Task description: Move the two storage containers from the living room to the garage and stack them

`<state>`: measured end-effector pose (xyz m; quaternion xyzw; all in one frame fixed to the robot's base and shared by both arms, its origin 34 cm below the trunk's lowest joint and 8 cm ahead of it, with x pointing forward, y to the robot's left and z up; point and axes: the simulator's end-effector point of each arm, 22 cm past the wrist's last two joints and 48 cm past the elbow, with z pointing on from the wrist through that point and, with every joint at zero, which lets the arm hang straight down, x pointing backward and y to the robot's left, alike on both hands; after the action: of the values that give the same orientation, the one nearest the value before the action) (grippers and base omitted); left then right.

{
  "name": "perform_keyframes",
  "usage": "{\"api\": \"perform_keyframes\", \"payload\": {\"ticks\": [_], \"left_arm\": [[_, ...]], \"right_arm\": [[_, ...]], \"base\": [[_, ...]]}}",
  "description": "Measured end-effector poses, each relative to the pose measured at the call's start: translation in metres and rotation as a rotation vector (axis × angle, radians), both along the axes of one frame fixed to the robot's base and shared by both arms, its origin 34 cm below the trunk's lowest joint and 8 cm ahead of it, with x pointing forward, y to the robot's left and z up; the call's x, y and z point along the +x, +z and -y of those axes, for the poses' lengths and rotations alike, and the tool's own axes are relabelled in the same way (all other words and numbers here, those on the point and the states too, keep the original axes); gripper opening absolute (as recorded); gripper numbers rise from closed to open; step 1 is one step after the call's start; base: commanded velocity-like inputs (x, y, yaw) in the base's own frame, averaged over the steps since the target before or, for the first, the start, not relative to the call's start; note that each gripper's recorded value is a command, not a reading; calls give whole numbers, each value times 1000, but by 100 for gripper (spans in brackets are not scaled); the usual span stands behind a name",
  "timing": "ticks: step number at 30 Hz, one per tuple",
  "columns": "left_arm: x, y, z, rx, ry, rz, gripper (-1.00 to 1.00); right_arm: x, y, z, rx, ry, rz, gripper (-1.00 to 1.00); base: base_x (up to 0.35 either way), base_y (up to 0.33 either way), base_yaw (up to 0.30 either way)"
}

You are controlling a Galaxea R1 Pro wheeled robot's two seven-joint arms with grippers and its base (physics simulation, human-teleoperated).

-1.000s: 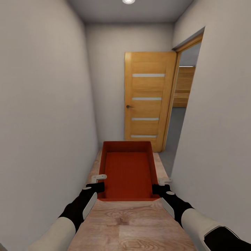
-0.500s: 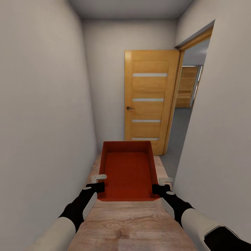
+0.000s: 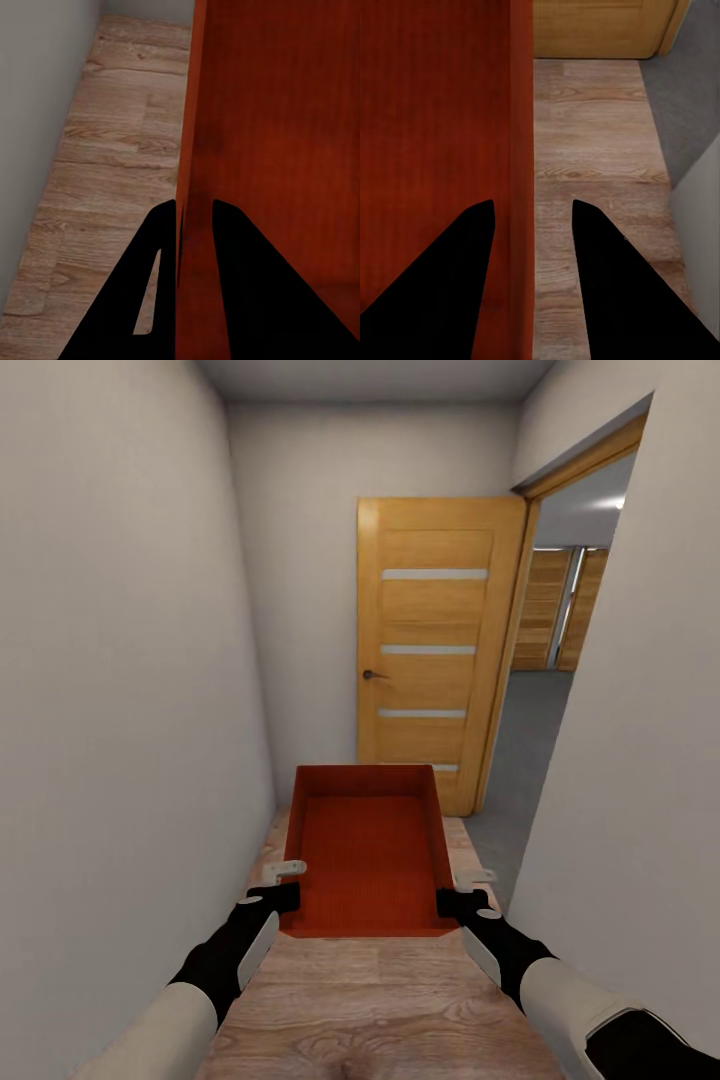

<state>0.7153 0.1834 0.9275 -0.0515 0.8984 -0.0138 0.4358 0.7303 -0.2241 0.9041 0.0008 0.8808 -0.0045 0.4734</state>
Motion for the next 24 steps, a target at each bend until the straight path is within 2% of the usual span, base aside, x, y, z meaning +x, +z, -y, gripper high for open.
{"api": "perform_keyframes", "payload": {"ticks": [24], "left_arm": [[0, 0, 0, 0, 0, 0, -100]], "right_arm": [[0, 0, 0, 0, 0, 0, -100]], "base": [[322, 0, 0]]}}
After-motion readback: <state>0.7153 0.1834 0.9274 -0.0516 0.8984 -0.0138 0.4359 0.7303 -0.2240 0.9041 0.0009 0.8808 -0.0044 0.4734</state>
